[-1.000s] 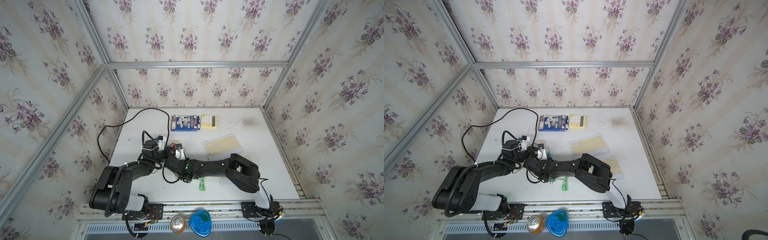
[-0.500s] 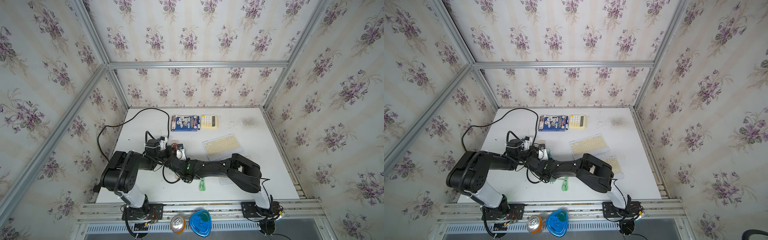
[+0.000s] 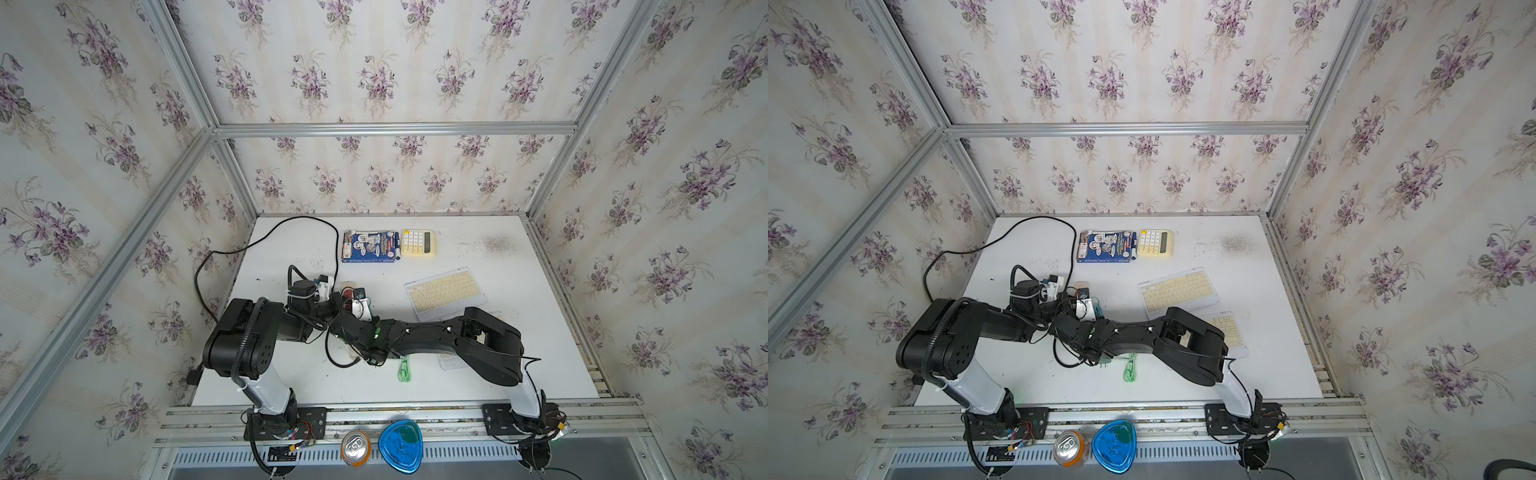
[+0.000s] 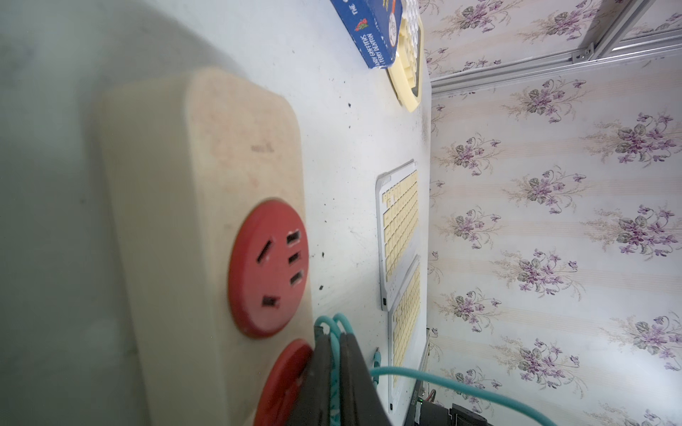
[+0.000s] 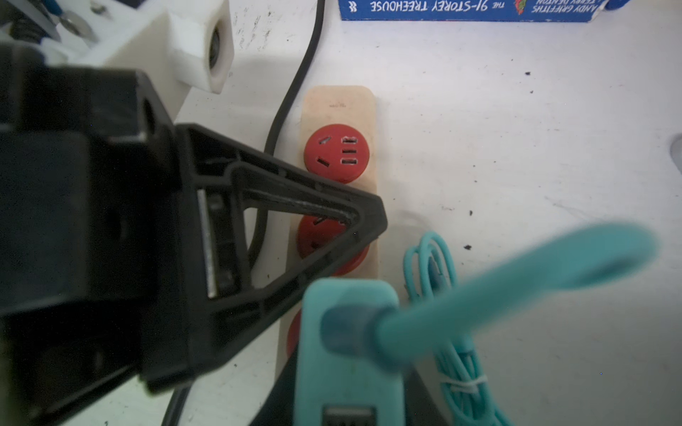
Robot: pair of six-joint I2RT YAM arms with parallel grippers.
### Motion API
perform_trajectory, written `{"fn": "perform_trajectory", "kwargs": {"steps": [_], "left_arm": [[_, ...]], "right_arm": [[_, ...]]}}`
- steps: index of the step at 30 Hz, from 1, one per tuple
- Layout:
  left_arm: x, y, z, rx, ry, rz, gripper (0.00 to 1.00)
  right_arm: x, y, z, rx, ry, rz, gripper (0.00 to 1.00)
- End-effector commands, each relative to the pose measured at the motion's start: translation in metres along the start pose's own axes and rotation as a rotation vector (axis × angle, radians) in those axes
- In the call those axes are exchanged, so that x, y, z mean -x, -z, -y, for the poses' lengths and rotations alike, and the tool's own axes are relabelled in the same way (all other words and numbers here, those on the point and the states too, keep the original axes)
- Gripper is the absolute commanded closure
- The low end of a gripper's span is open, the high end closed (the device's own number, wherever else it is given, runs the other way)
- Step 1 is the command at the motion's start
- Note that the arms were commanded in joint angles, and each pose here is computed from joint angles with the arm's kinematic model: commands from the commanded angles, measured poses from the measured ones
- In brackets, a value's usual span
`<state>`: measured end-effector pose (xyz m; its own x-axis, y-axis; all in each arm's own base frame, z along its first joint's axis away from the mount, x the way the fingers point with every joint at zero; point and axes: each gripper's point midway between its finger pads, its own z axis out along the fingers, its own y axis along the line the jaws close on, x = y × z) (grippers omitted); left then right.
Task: Unplug the wireless keyboard
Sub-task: Remove the plug from the socket.
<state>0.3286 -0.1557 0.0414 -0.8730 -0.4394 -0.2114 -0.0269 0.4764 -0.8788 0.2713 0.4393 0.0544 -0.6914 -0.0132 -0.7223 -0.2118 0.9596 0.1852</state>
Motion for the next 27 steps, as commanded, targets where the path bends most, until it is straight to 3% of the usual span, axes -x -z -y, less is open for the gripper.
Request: {"fn": "perform_trajectory", "kwargs": {"steps": [1,13,21,27], "left_arm": [[-0.011,0.000,-0.028,0.110,0.092,-0.017,0.89],[-0.015,-0.003,-0.044,0.164,0.131,-0.034,0.92],[-0.018,-0.001,-0.049,0.193,0.130,-0.040,0.94],[-0.021,-0.003,-0.055,0.200,0.154,-0.050,0.96]], "right_arm": [[0.004,0.006,-0.017,0.114,-0.070,-0.003,1.00],[0.016,0.011,-0.017,0.005,0.055,0.001,1.00],[0.003,0.001,-0.016,0.200,-0.140,-0.076,1.00],[0.011,0.006,-0.011,0.100,-0.064,-0.064,1.00]]}}
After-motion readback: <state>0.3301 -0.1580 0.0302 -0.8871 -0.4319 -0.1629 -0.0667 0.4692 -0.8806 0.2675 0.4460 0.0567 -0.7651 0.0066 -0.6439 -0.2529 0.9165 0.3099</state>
